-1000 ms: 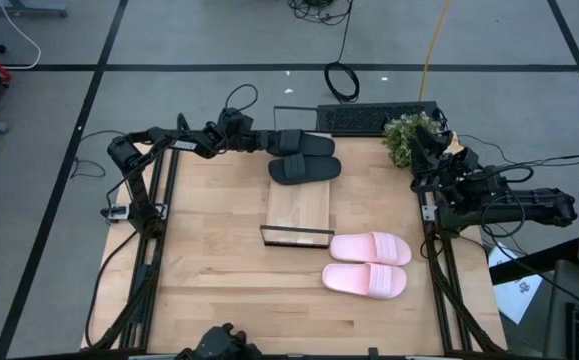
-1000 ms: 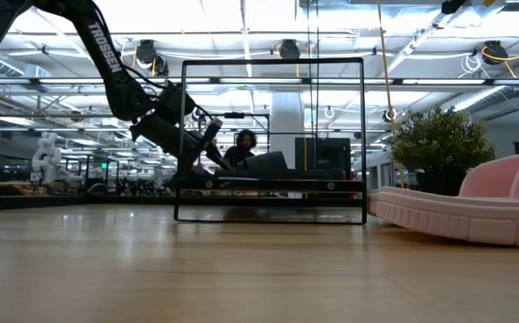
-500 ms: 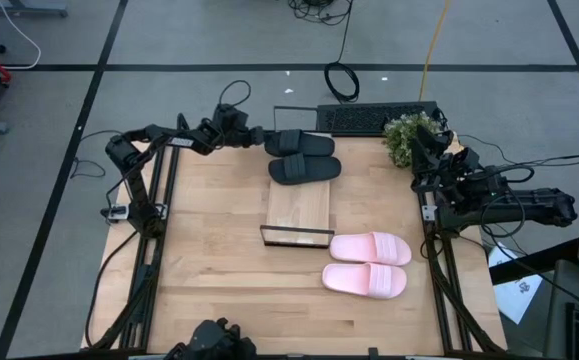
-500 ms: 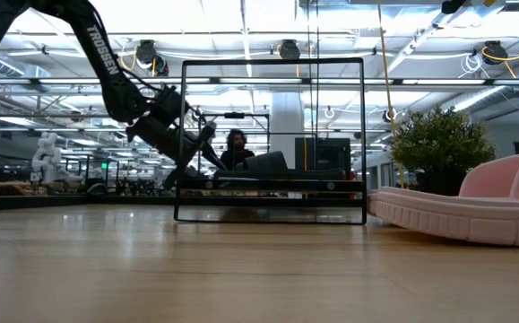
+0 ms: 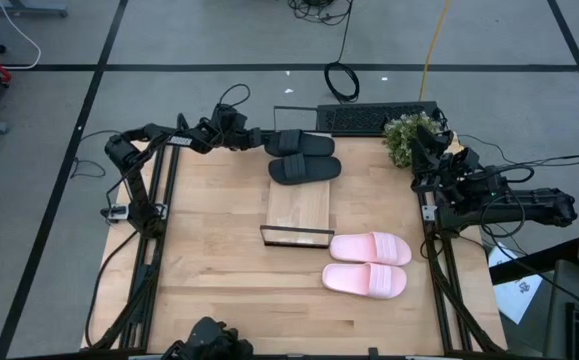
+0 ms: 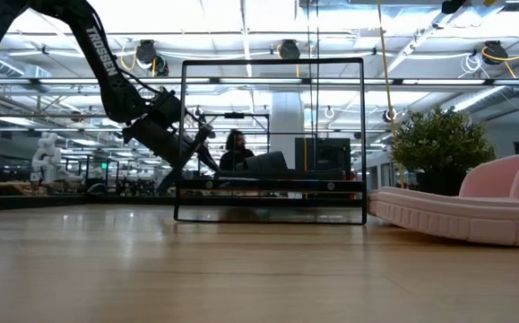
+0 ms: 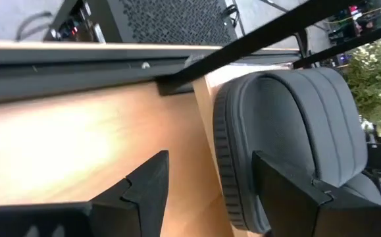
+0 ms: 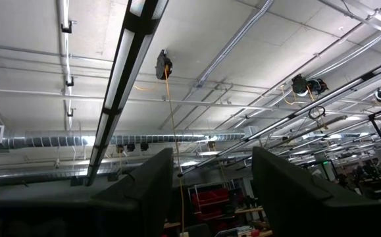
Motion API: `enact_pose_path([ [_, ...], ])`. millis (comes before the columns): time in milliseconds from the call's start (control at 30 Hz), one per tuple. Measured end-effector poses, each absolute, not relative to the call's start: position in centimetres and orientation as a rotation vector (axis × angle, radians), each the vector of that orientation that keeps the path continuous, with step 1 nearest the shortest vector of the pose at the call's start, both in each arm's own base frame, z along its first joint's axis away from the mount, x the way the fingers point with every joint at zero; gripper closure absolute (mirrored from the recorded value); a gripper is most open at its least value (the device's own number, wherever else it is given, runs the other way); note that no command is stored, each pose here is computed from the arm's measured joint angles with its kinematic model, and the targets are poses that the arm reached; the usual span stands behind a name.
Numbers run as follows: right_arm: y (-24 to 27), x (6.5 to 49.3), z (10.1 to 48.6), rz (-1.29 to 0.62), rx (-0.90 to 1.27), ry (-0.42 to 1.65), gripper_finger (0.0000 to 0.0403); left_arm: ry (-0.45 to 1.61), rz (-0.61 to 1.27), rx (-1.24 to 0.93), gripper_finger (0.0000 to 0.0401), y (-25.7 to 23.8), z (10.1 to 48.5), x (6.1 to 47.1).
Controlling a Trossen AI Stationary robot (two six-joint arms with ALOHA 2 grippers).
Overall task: Pick and place slides into the shelf
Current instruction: Adjust the black slides on the shelf, then put the top pink slides on the shelf
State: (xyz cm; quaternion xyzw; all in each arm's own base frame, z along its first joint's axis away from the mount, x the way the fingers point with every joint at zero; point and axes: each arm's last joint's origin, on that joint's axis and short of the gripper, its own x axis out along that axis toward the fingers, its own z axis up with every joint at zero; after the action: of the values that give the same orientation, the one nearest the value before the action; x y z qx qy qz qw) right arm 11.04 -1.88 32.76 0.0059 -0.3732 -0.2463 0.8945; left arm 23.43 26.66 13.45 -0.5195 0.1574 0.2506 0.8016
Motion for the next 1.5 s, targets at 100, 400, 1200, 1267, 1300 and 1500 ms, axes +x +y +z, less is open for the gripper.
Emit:
enact_pose_path([
  [100,-1.9,11.0,32.8,-0.511,0.012,-0.774,0.0206,0.338,0.510,-1.146,0.0192,26.5,13.5,23.6],
  [400,-1.9,11.0,32.8,-0.516,0.011,-0.773,0.0206,0.319,0.481,-1.159,0.0192,25.9,13.7,24.5],
  [1200,-1.9,11.0,32.8,-0.515,0.013,-0.773,0.0206,0.316,0.495,-1.129,0.0192,25.9,14.8,25.9],
  [1267,-1.9,11.0,32.8,-0.514,0.014,-0.773,0.0206,0.312,0.501,-1.131,0.0192,26.1,14.8,25.7],
  [1300,-1.9,11.0,32.8,-0.515,0.014,-0.773,0.0206,0.310,0.505,-1.132,0.0192,26.2,14.8,25.6],
  [1500,-1.9,11.0,32.8,-0.513,0.013,-0.773,0.0206,0.288,0.527,-1.146,0.0192,27.3,14.8,24.4],
])
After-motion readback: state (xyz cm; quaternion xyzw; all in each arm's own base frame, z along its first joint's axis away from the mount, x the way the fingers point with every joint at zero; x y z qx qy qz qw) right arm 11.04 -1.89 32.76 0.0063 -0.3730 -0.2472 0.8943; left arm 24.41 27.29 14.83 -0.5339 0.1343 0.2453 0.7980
